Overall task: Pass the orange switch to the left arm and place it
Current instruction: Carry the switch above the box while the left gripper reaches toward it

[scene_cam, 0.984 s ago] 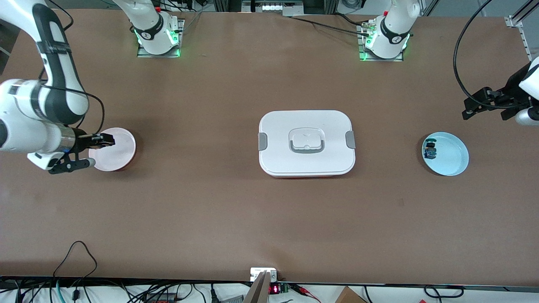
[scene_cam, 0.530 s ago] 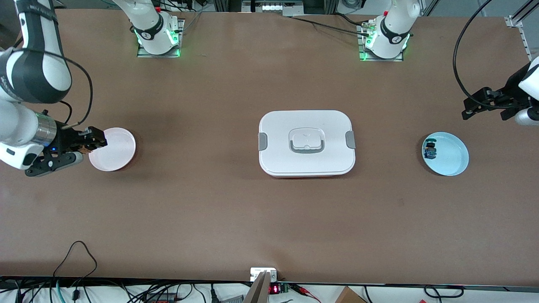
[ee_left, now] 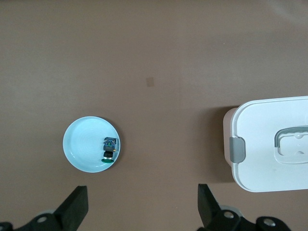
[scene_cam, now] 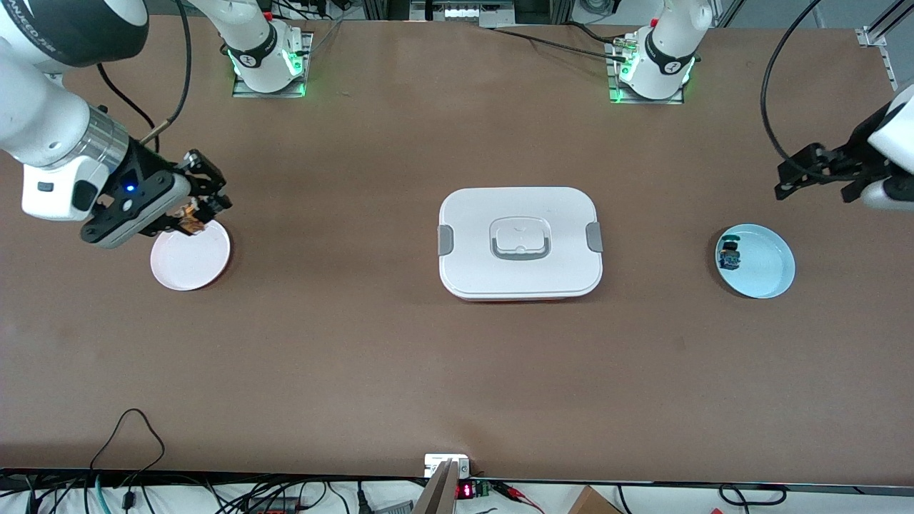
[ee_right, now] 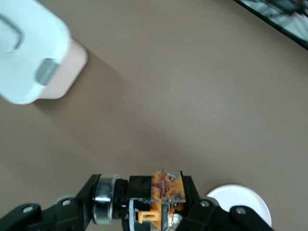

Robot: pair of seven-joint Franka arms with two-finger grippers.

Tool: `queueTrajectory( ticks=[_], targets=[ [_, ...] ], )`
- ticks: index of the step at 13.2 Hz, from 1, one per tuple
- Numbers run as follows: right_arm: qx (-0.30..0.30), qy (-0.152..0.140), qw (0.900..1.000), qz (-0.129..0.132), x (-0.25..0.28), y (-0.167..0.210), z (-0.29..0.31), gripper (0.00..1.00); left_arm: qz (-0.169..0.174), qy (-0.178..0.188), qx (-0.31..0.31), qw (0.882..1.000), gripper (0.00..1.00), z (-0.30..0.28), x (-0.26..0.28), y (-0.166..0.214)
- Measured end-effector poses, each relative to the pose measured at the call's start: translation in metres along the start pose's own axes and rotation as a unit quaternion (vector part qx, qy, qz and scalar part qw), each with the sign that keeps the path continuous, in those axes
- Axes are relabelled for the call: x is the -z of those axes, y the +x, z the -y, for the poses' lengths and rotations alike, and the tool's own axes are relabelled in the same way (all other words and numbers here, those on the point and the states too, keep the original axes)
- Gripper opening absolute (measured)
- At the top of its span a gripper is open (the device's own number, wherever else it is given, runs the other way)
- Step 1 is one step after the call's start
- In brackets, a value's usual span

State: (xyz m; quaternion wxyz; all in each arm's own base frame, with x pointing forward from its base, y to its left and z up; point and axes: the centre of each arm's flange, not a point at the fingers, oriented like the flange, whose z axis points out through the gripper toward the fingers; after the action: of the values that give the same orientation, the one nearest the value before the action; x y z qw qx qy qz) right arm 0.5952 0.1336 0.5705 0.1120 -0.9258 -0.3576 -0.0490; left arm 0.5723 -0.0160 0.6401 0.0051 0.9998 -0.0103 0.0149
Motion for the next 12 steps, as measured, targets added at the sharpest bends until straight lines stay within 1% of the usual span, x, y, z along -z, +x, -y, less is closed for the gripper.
queueTrajectory(
  ticks=[1,2,3,4,5,6,7,8,9,10,11,12],
  targets=[
    [0.048,0.024,0.998,-0.018,-0.002,0.006,0.009,0.72,0.013,0.0,0.0,1.0,1.0,0.002,0.001,-0.004],
    [0.087,0.049,0.994,-0.043,-0.003,0.014,0.02,0.72,0.03,-0.004,-0.007,1.0,1.0,0.004,-0.003,-0.007],
    [0.117,0.071,0.988,-0.068,-0.004,0.023,0.032,0.72,0.04,-0.024,-0.026,0.999,1.0,0.008,-0.005,-0.008],
    [0.148,0.094,0.98,-0.098,-0.005,0.033,0.046,0.72,0.047,-0.064,-0.053,0.995,1.0,0.018,-0.008,-0.009],
    [0.175,0.118,0.969,-0.129,-0.007,0.043,0.06,0.72,0.061,-0.119,-0.068,0.989,1.0,0.037,-0.017,-0.011],
    [0.196,0.149,0.956,-0.161,-0.011,0.051,0.073,0.72,0.082,-0.191,-0.068,0.976,1.0,0.058,-0.034,-0.011],
    [0.212,0.184,0.94,-0.193,-0.018,0.058,0.084,0.72,0.104,-0.273,-0.057,0.955,1.0,0.078,-0.057,-0.007],
    [0.225,0.21,0.924,-0.227,-0.026,0.065,0.092,0.72,0.125,-0.358,-0.042,0.924,1.0,0.093,-0.086,-0.001],
    [0.237,0.224,0.908,-0.263,-0.032,0.072,0.096,0.72,0.149,-0.442,-0.022,0.884,1.0,0.101,-0.116,0.007],
    [0.25,0.231,0.892,-0.298,-0.038,0.079,0.097,0.72,0.175,-0.513,0.003,0.84,1.0,0.101,-0.145,0.017],
    [0.264,0.237,0.873,-0.335,-0.046,0.085,0.097,0.72,0.2,-0.563,0.028,0.802,1.0,0.092,-0.165,0.027],
    [0.274,0.249,0.853,-0.368,-0.056,0.089,0.097,0.72,0.219,-0.589,0.042,0.777,1.0,0.075,-0.174,0.036]
  ],
)
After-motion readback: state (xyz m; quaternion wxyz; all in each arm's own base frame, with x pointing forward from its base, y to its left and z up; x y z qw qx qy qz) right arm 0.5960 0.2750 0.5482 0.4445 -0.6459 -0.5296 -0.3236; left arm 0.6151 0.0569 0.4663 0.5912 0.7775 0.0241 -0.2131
